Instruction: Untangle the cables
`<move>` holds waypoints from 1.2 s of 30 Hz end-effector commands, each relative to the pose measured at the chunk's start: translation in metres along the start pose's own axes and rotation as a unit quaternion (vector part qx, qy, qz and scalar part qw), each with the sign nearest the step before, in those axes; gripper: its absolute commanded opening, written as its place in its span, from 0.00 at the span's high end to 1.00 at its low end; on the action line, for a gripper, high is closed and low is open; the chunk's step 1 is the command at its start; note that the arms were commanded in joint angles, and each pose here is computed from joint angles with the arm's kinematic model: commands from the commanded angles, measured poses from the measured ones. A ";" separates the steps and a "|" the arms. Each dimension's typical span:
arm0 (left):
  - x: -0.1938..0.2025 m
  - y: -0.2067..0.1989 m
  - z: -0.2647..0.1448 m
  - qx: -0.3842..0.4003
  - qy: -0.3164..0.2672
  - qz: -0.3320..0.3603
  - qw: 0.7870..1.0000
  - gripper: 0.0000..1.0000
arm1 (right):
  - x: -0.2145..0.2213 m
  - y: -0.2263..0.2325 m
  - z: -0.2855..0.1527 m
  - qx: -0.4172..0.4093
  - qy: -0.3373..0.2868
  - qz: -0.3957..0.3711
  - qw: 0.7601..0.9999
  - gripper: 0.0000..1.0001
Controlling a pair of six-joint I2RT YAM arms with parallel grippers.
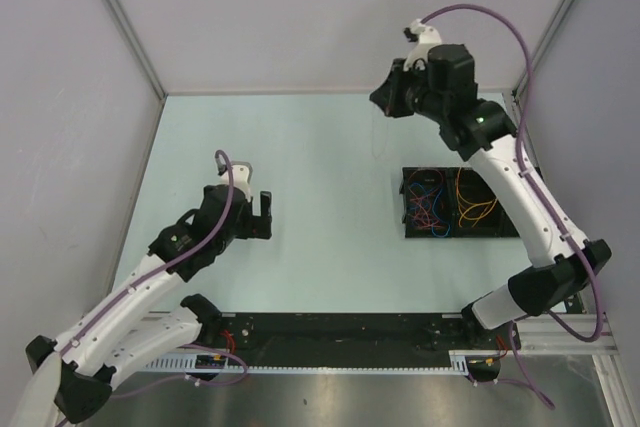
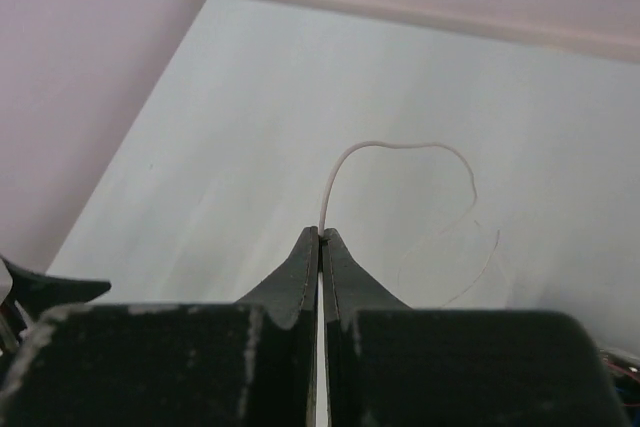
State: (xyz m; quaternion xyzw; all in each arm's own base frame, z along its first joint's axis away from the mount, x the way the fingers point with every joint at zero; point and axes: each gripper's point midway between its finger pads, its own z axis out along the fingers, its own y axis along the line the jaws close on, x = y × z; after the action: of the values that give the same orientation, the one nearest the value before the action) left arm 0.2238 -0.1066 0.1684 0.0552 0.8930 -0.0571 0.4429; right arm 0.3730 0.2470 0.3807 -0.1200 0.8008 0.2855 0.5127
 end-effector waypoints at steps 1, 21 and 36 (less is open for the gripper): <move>-0.009 -0.002 -0.005 0.016 -0.025 -0.004 1.000 0.00 | -0.064 -0.009 -0.045 0.024 -0.093 0.007 0.995 1.00; -0.004 0.000 0.002 0.002 -0.008 0.004 1.000 0.00 | -0.109 -0.147 -0.180 0.322 -0.240 0.069 0.913 1.00; 0.000 -0.006 0.008 0.015 0.004 0.015 1.000 0.00 | -0.056 -0.205 -0.231 0.471 -0.233 0.090 0.846 1.00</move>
State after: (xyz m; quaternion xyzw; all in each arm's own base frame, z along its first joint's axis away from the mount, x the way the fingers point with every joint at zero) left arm 0.2243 -0.1106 0.1613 0.0659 0.8983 -0.0573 0.4307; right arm 0.3423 -0.0344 0.4280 0.2418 0.7285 -0.0260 0.6405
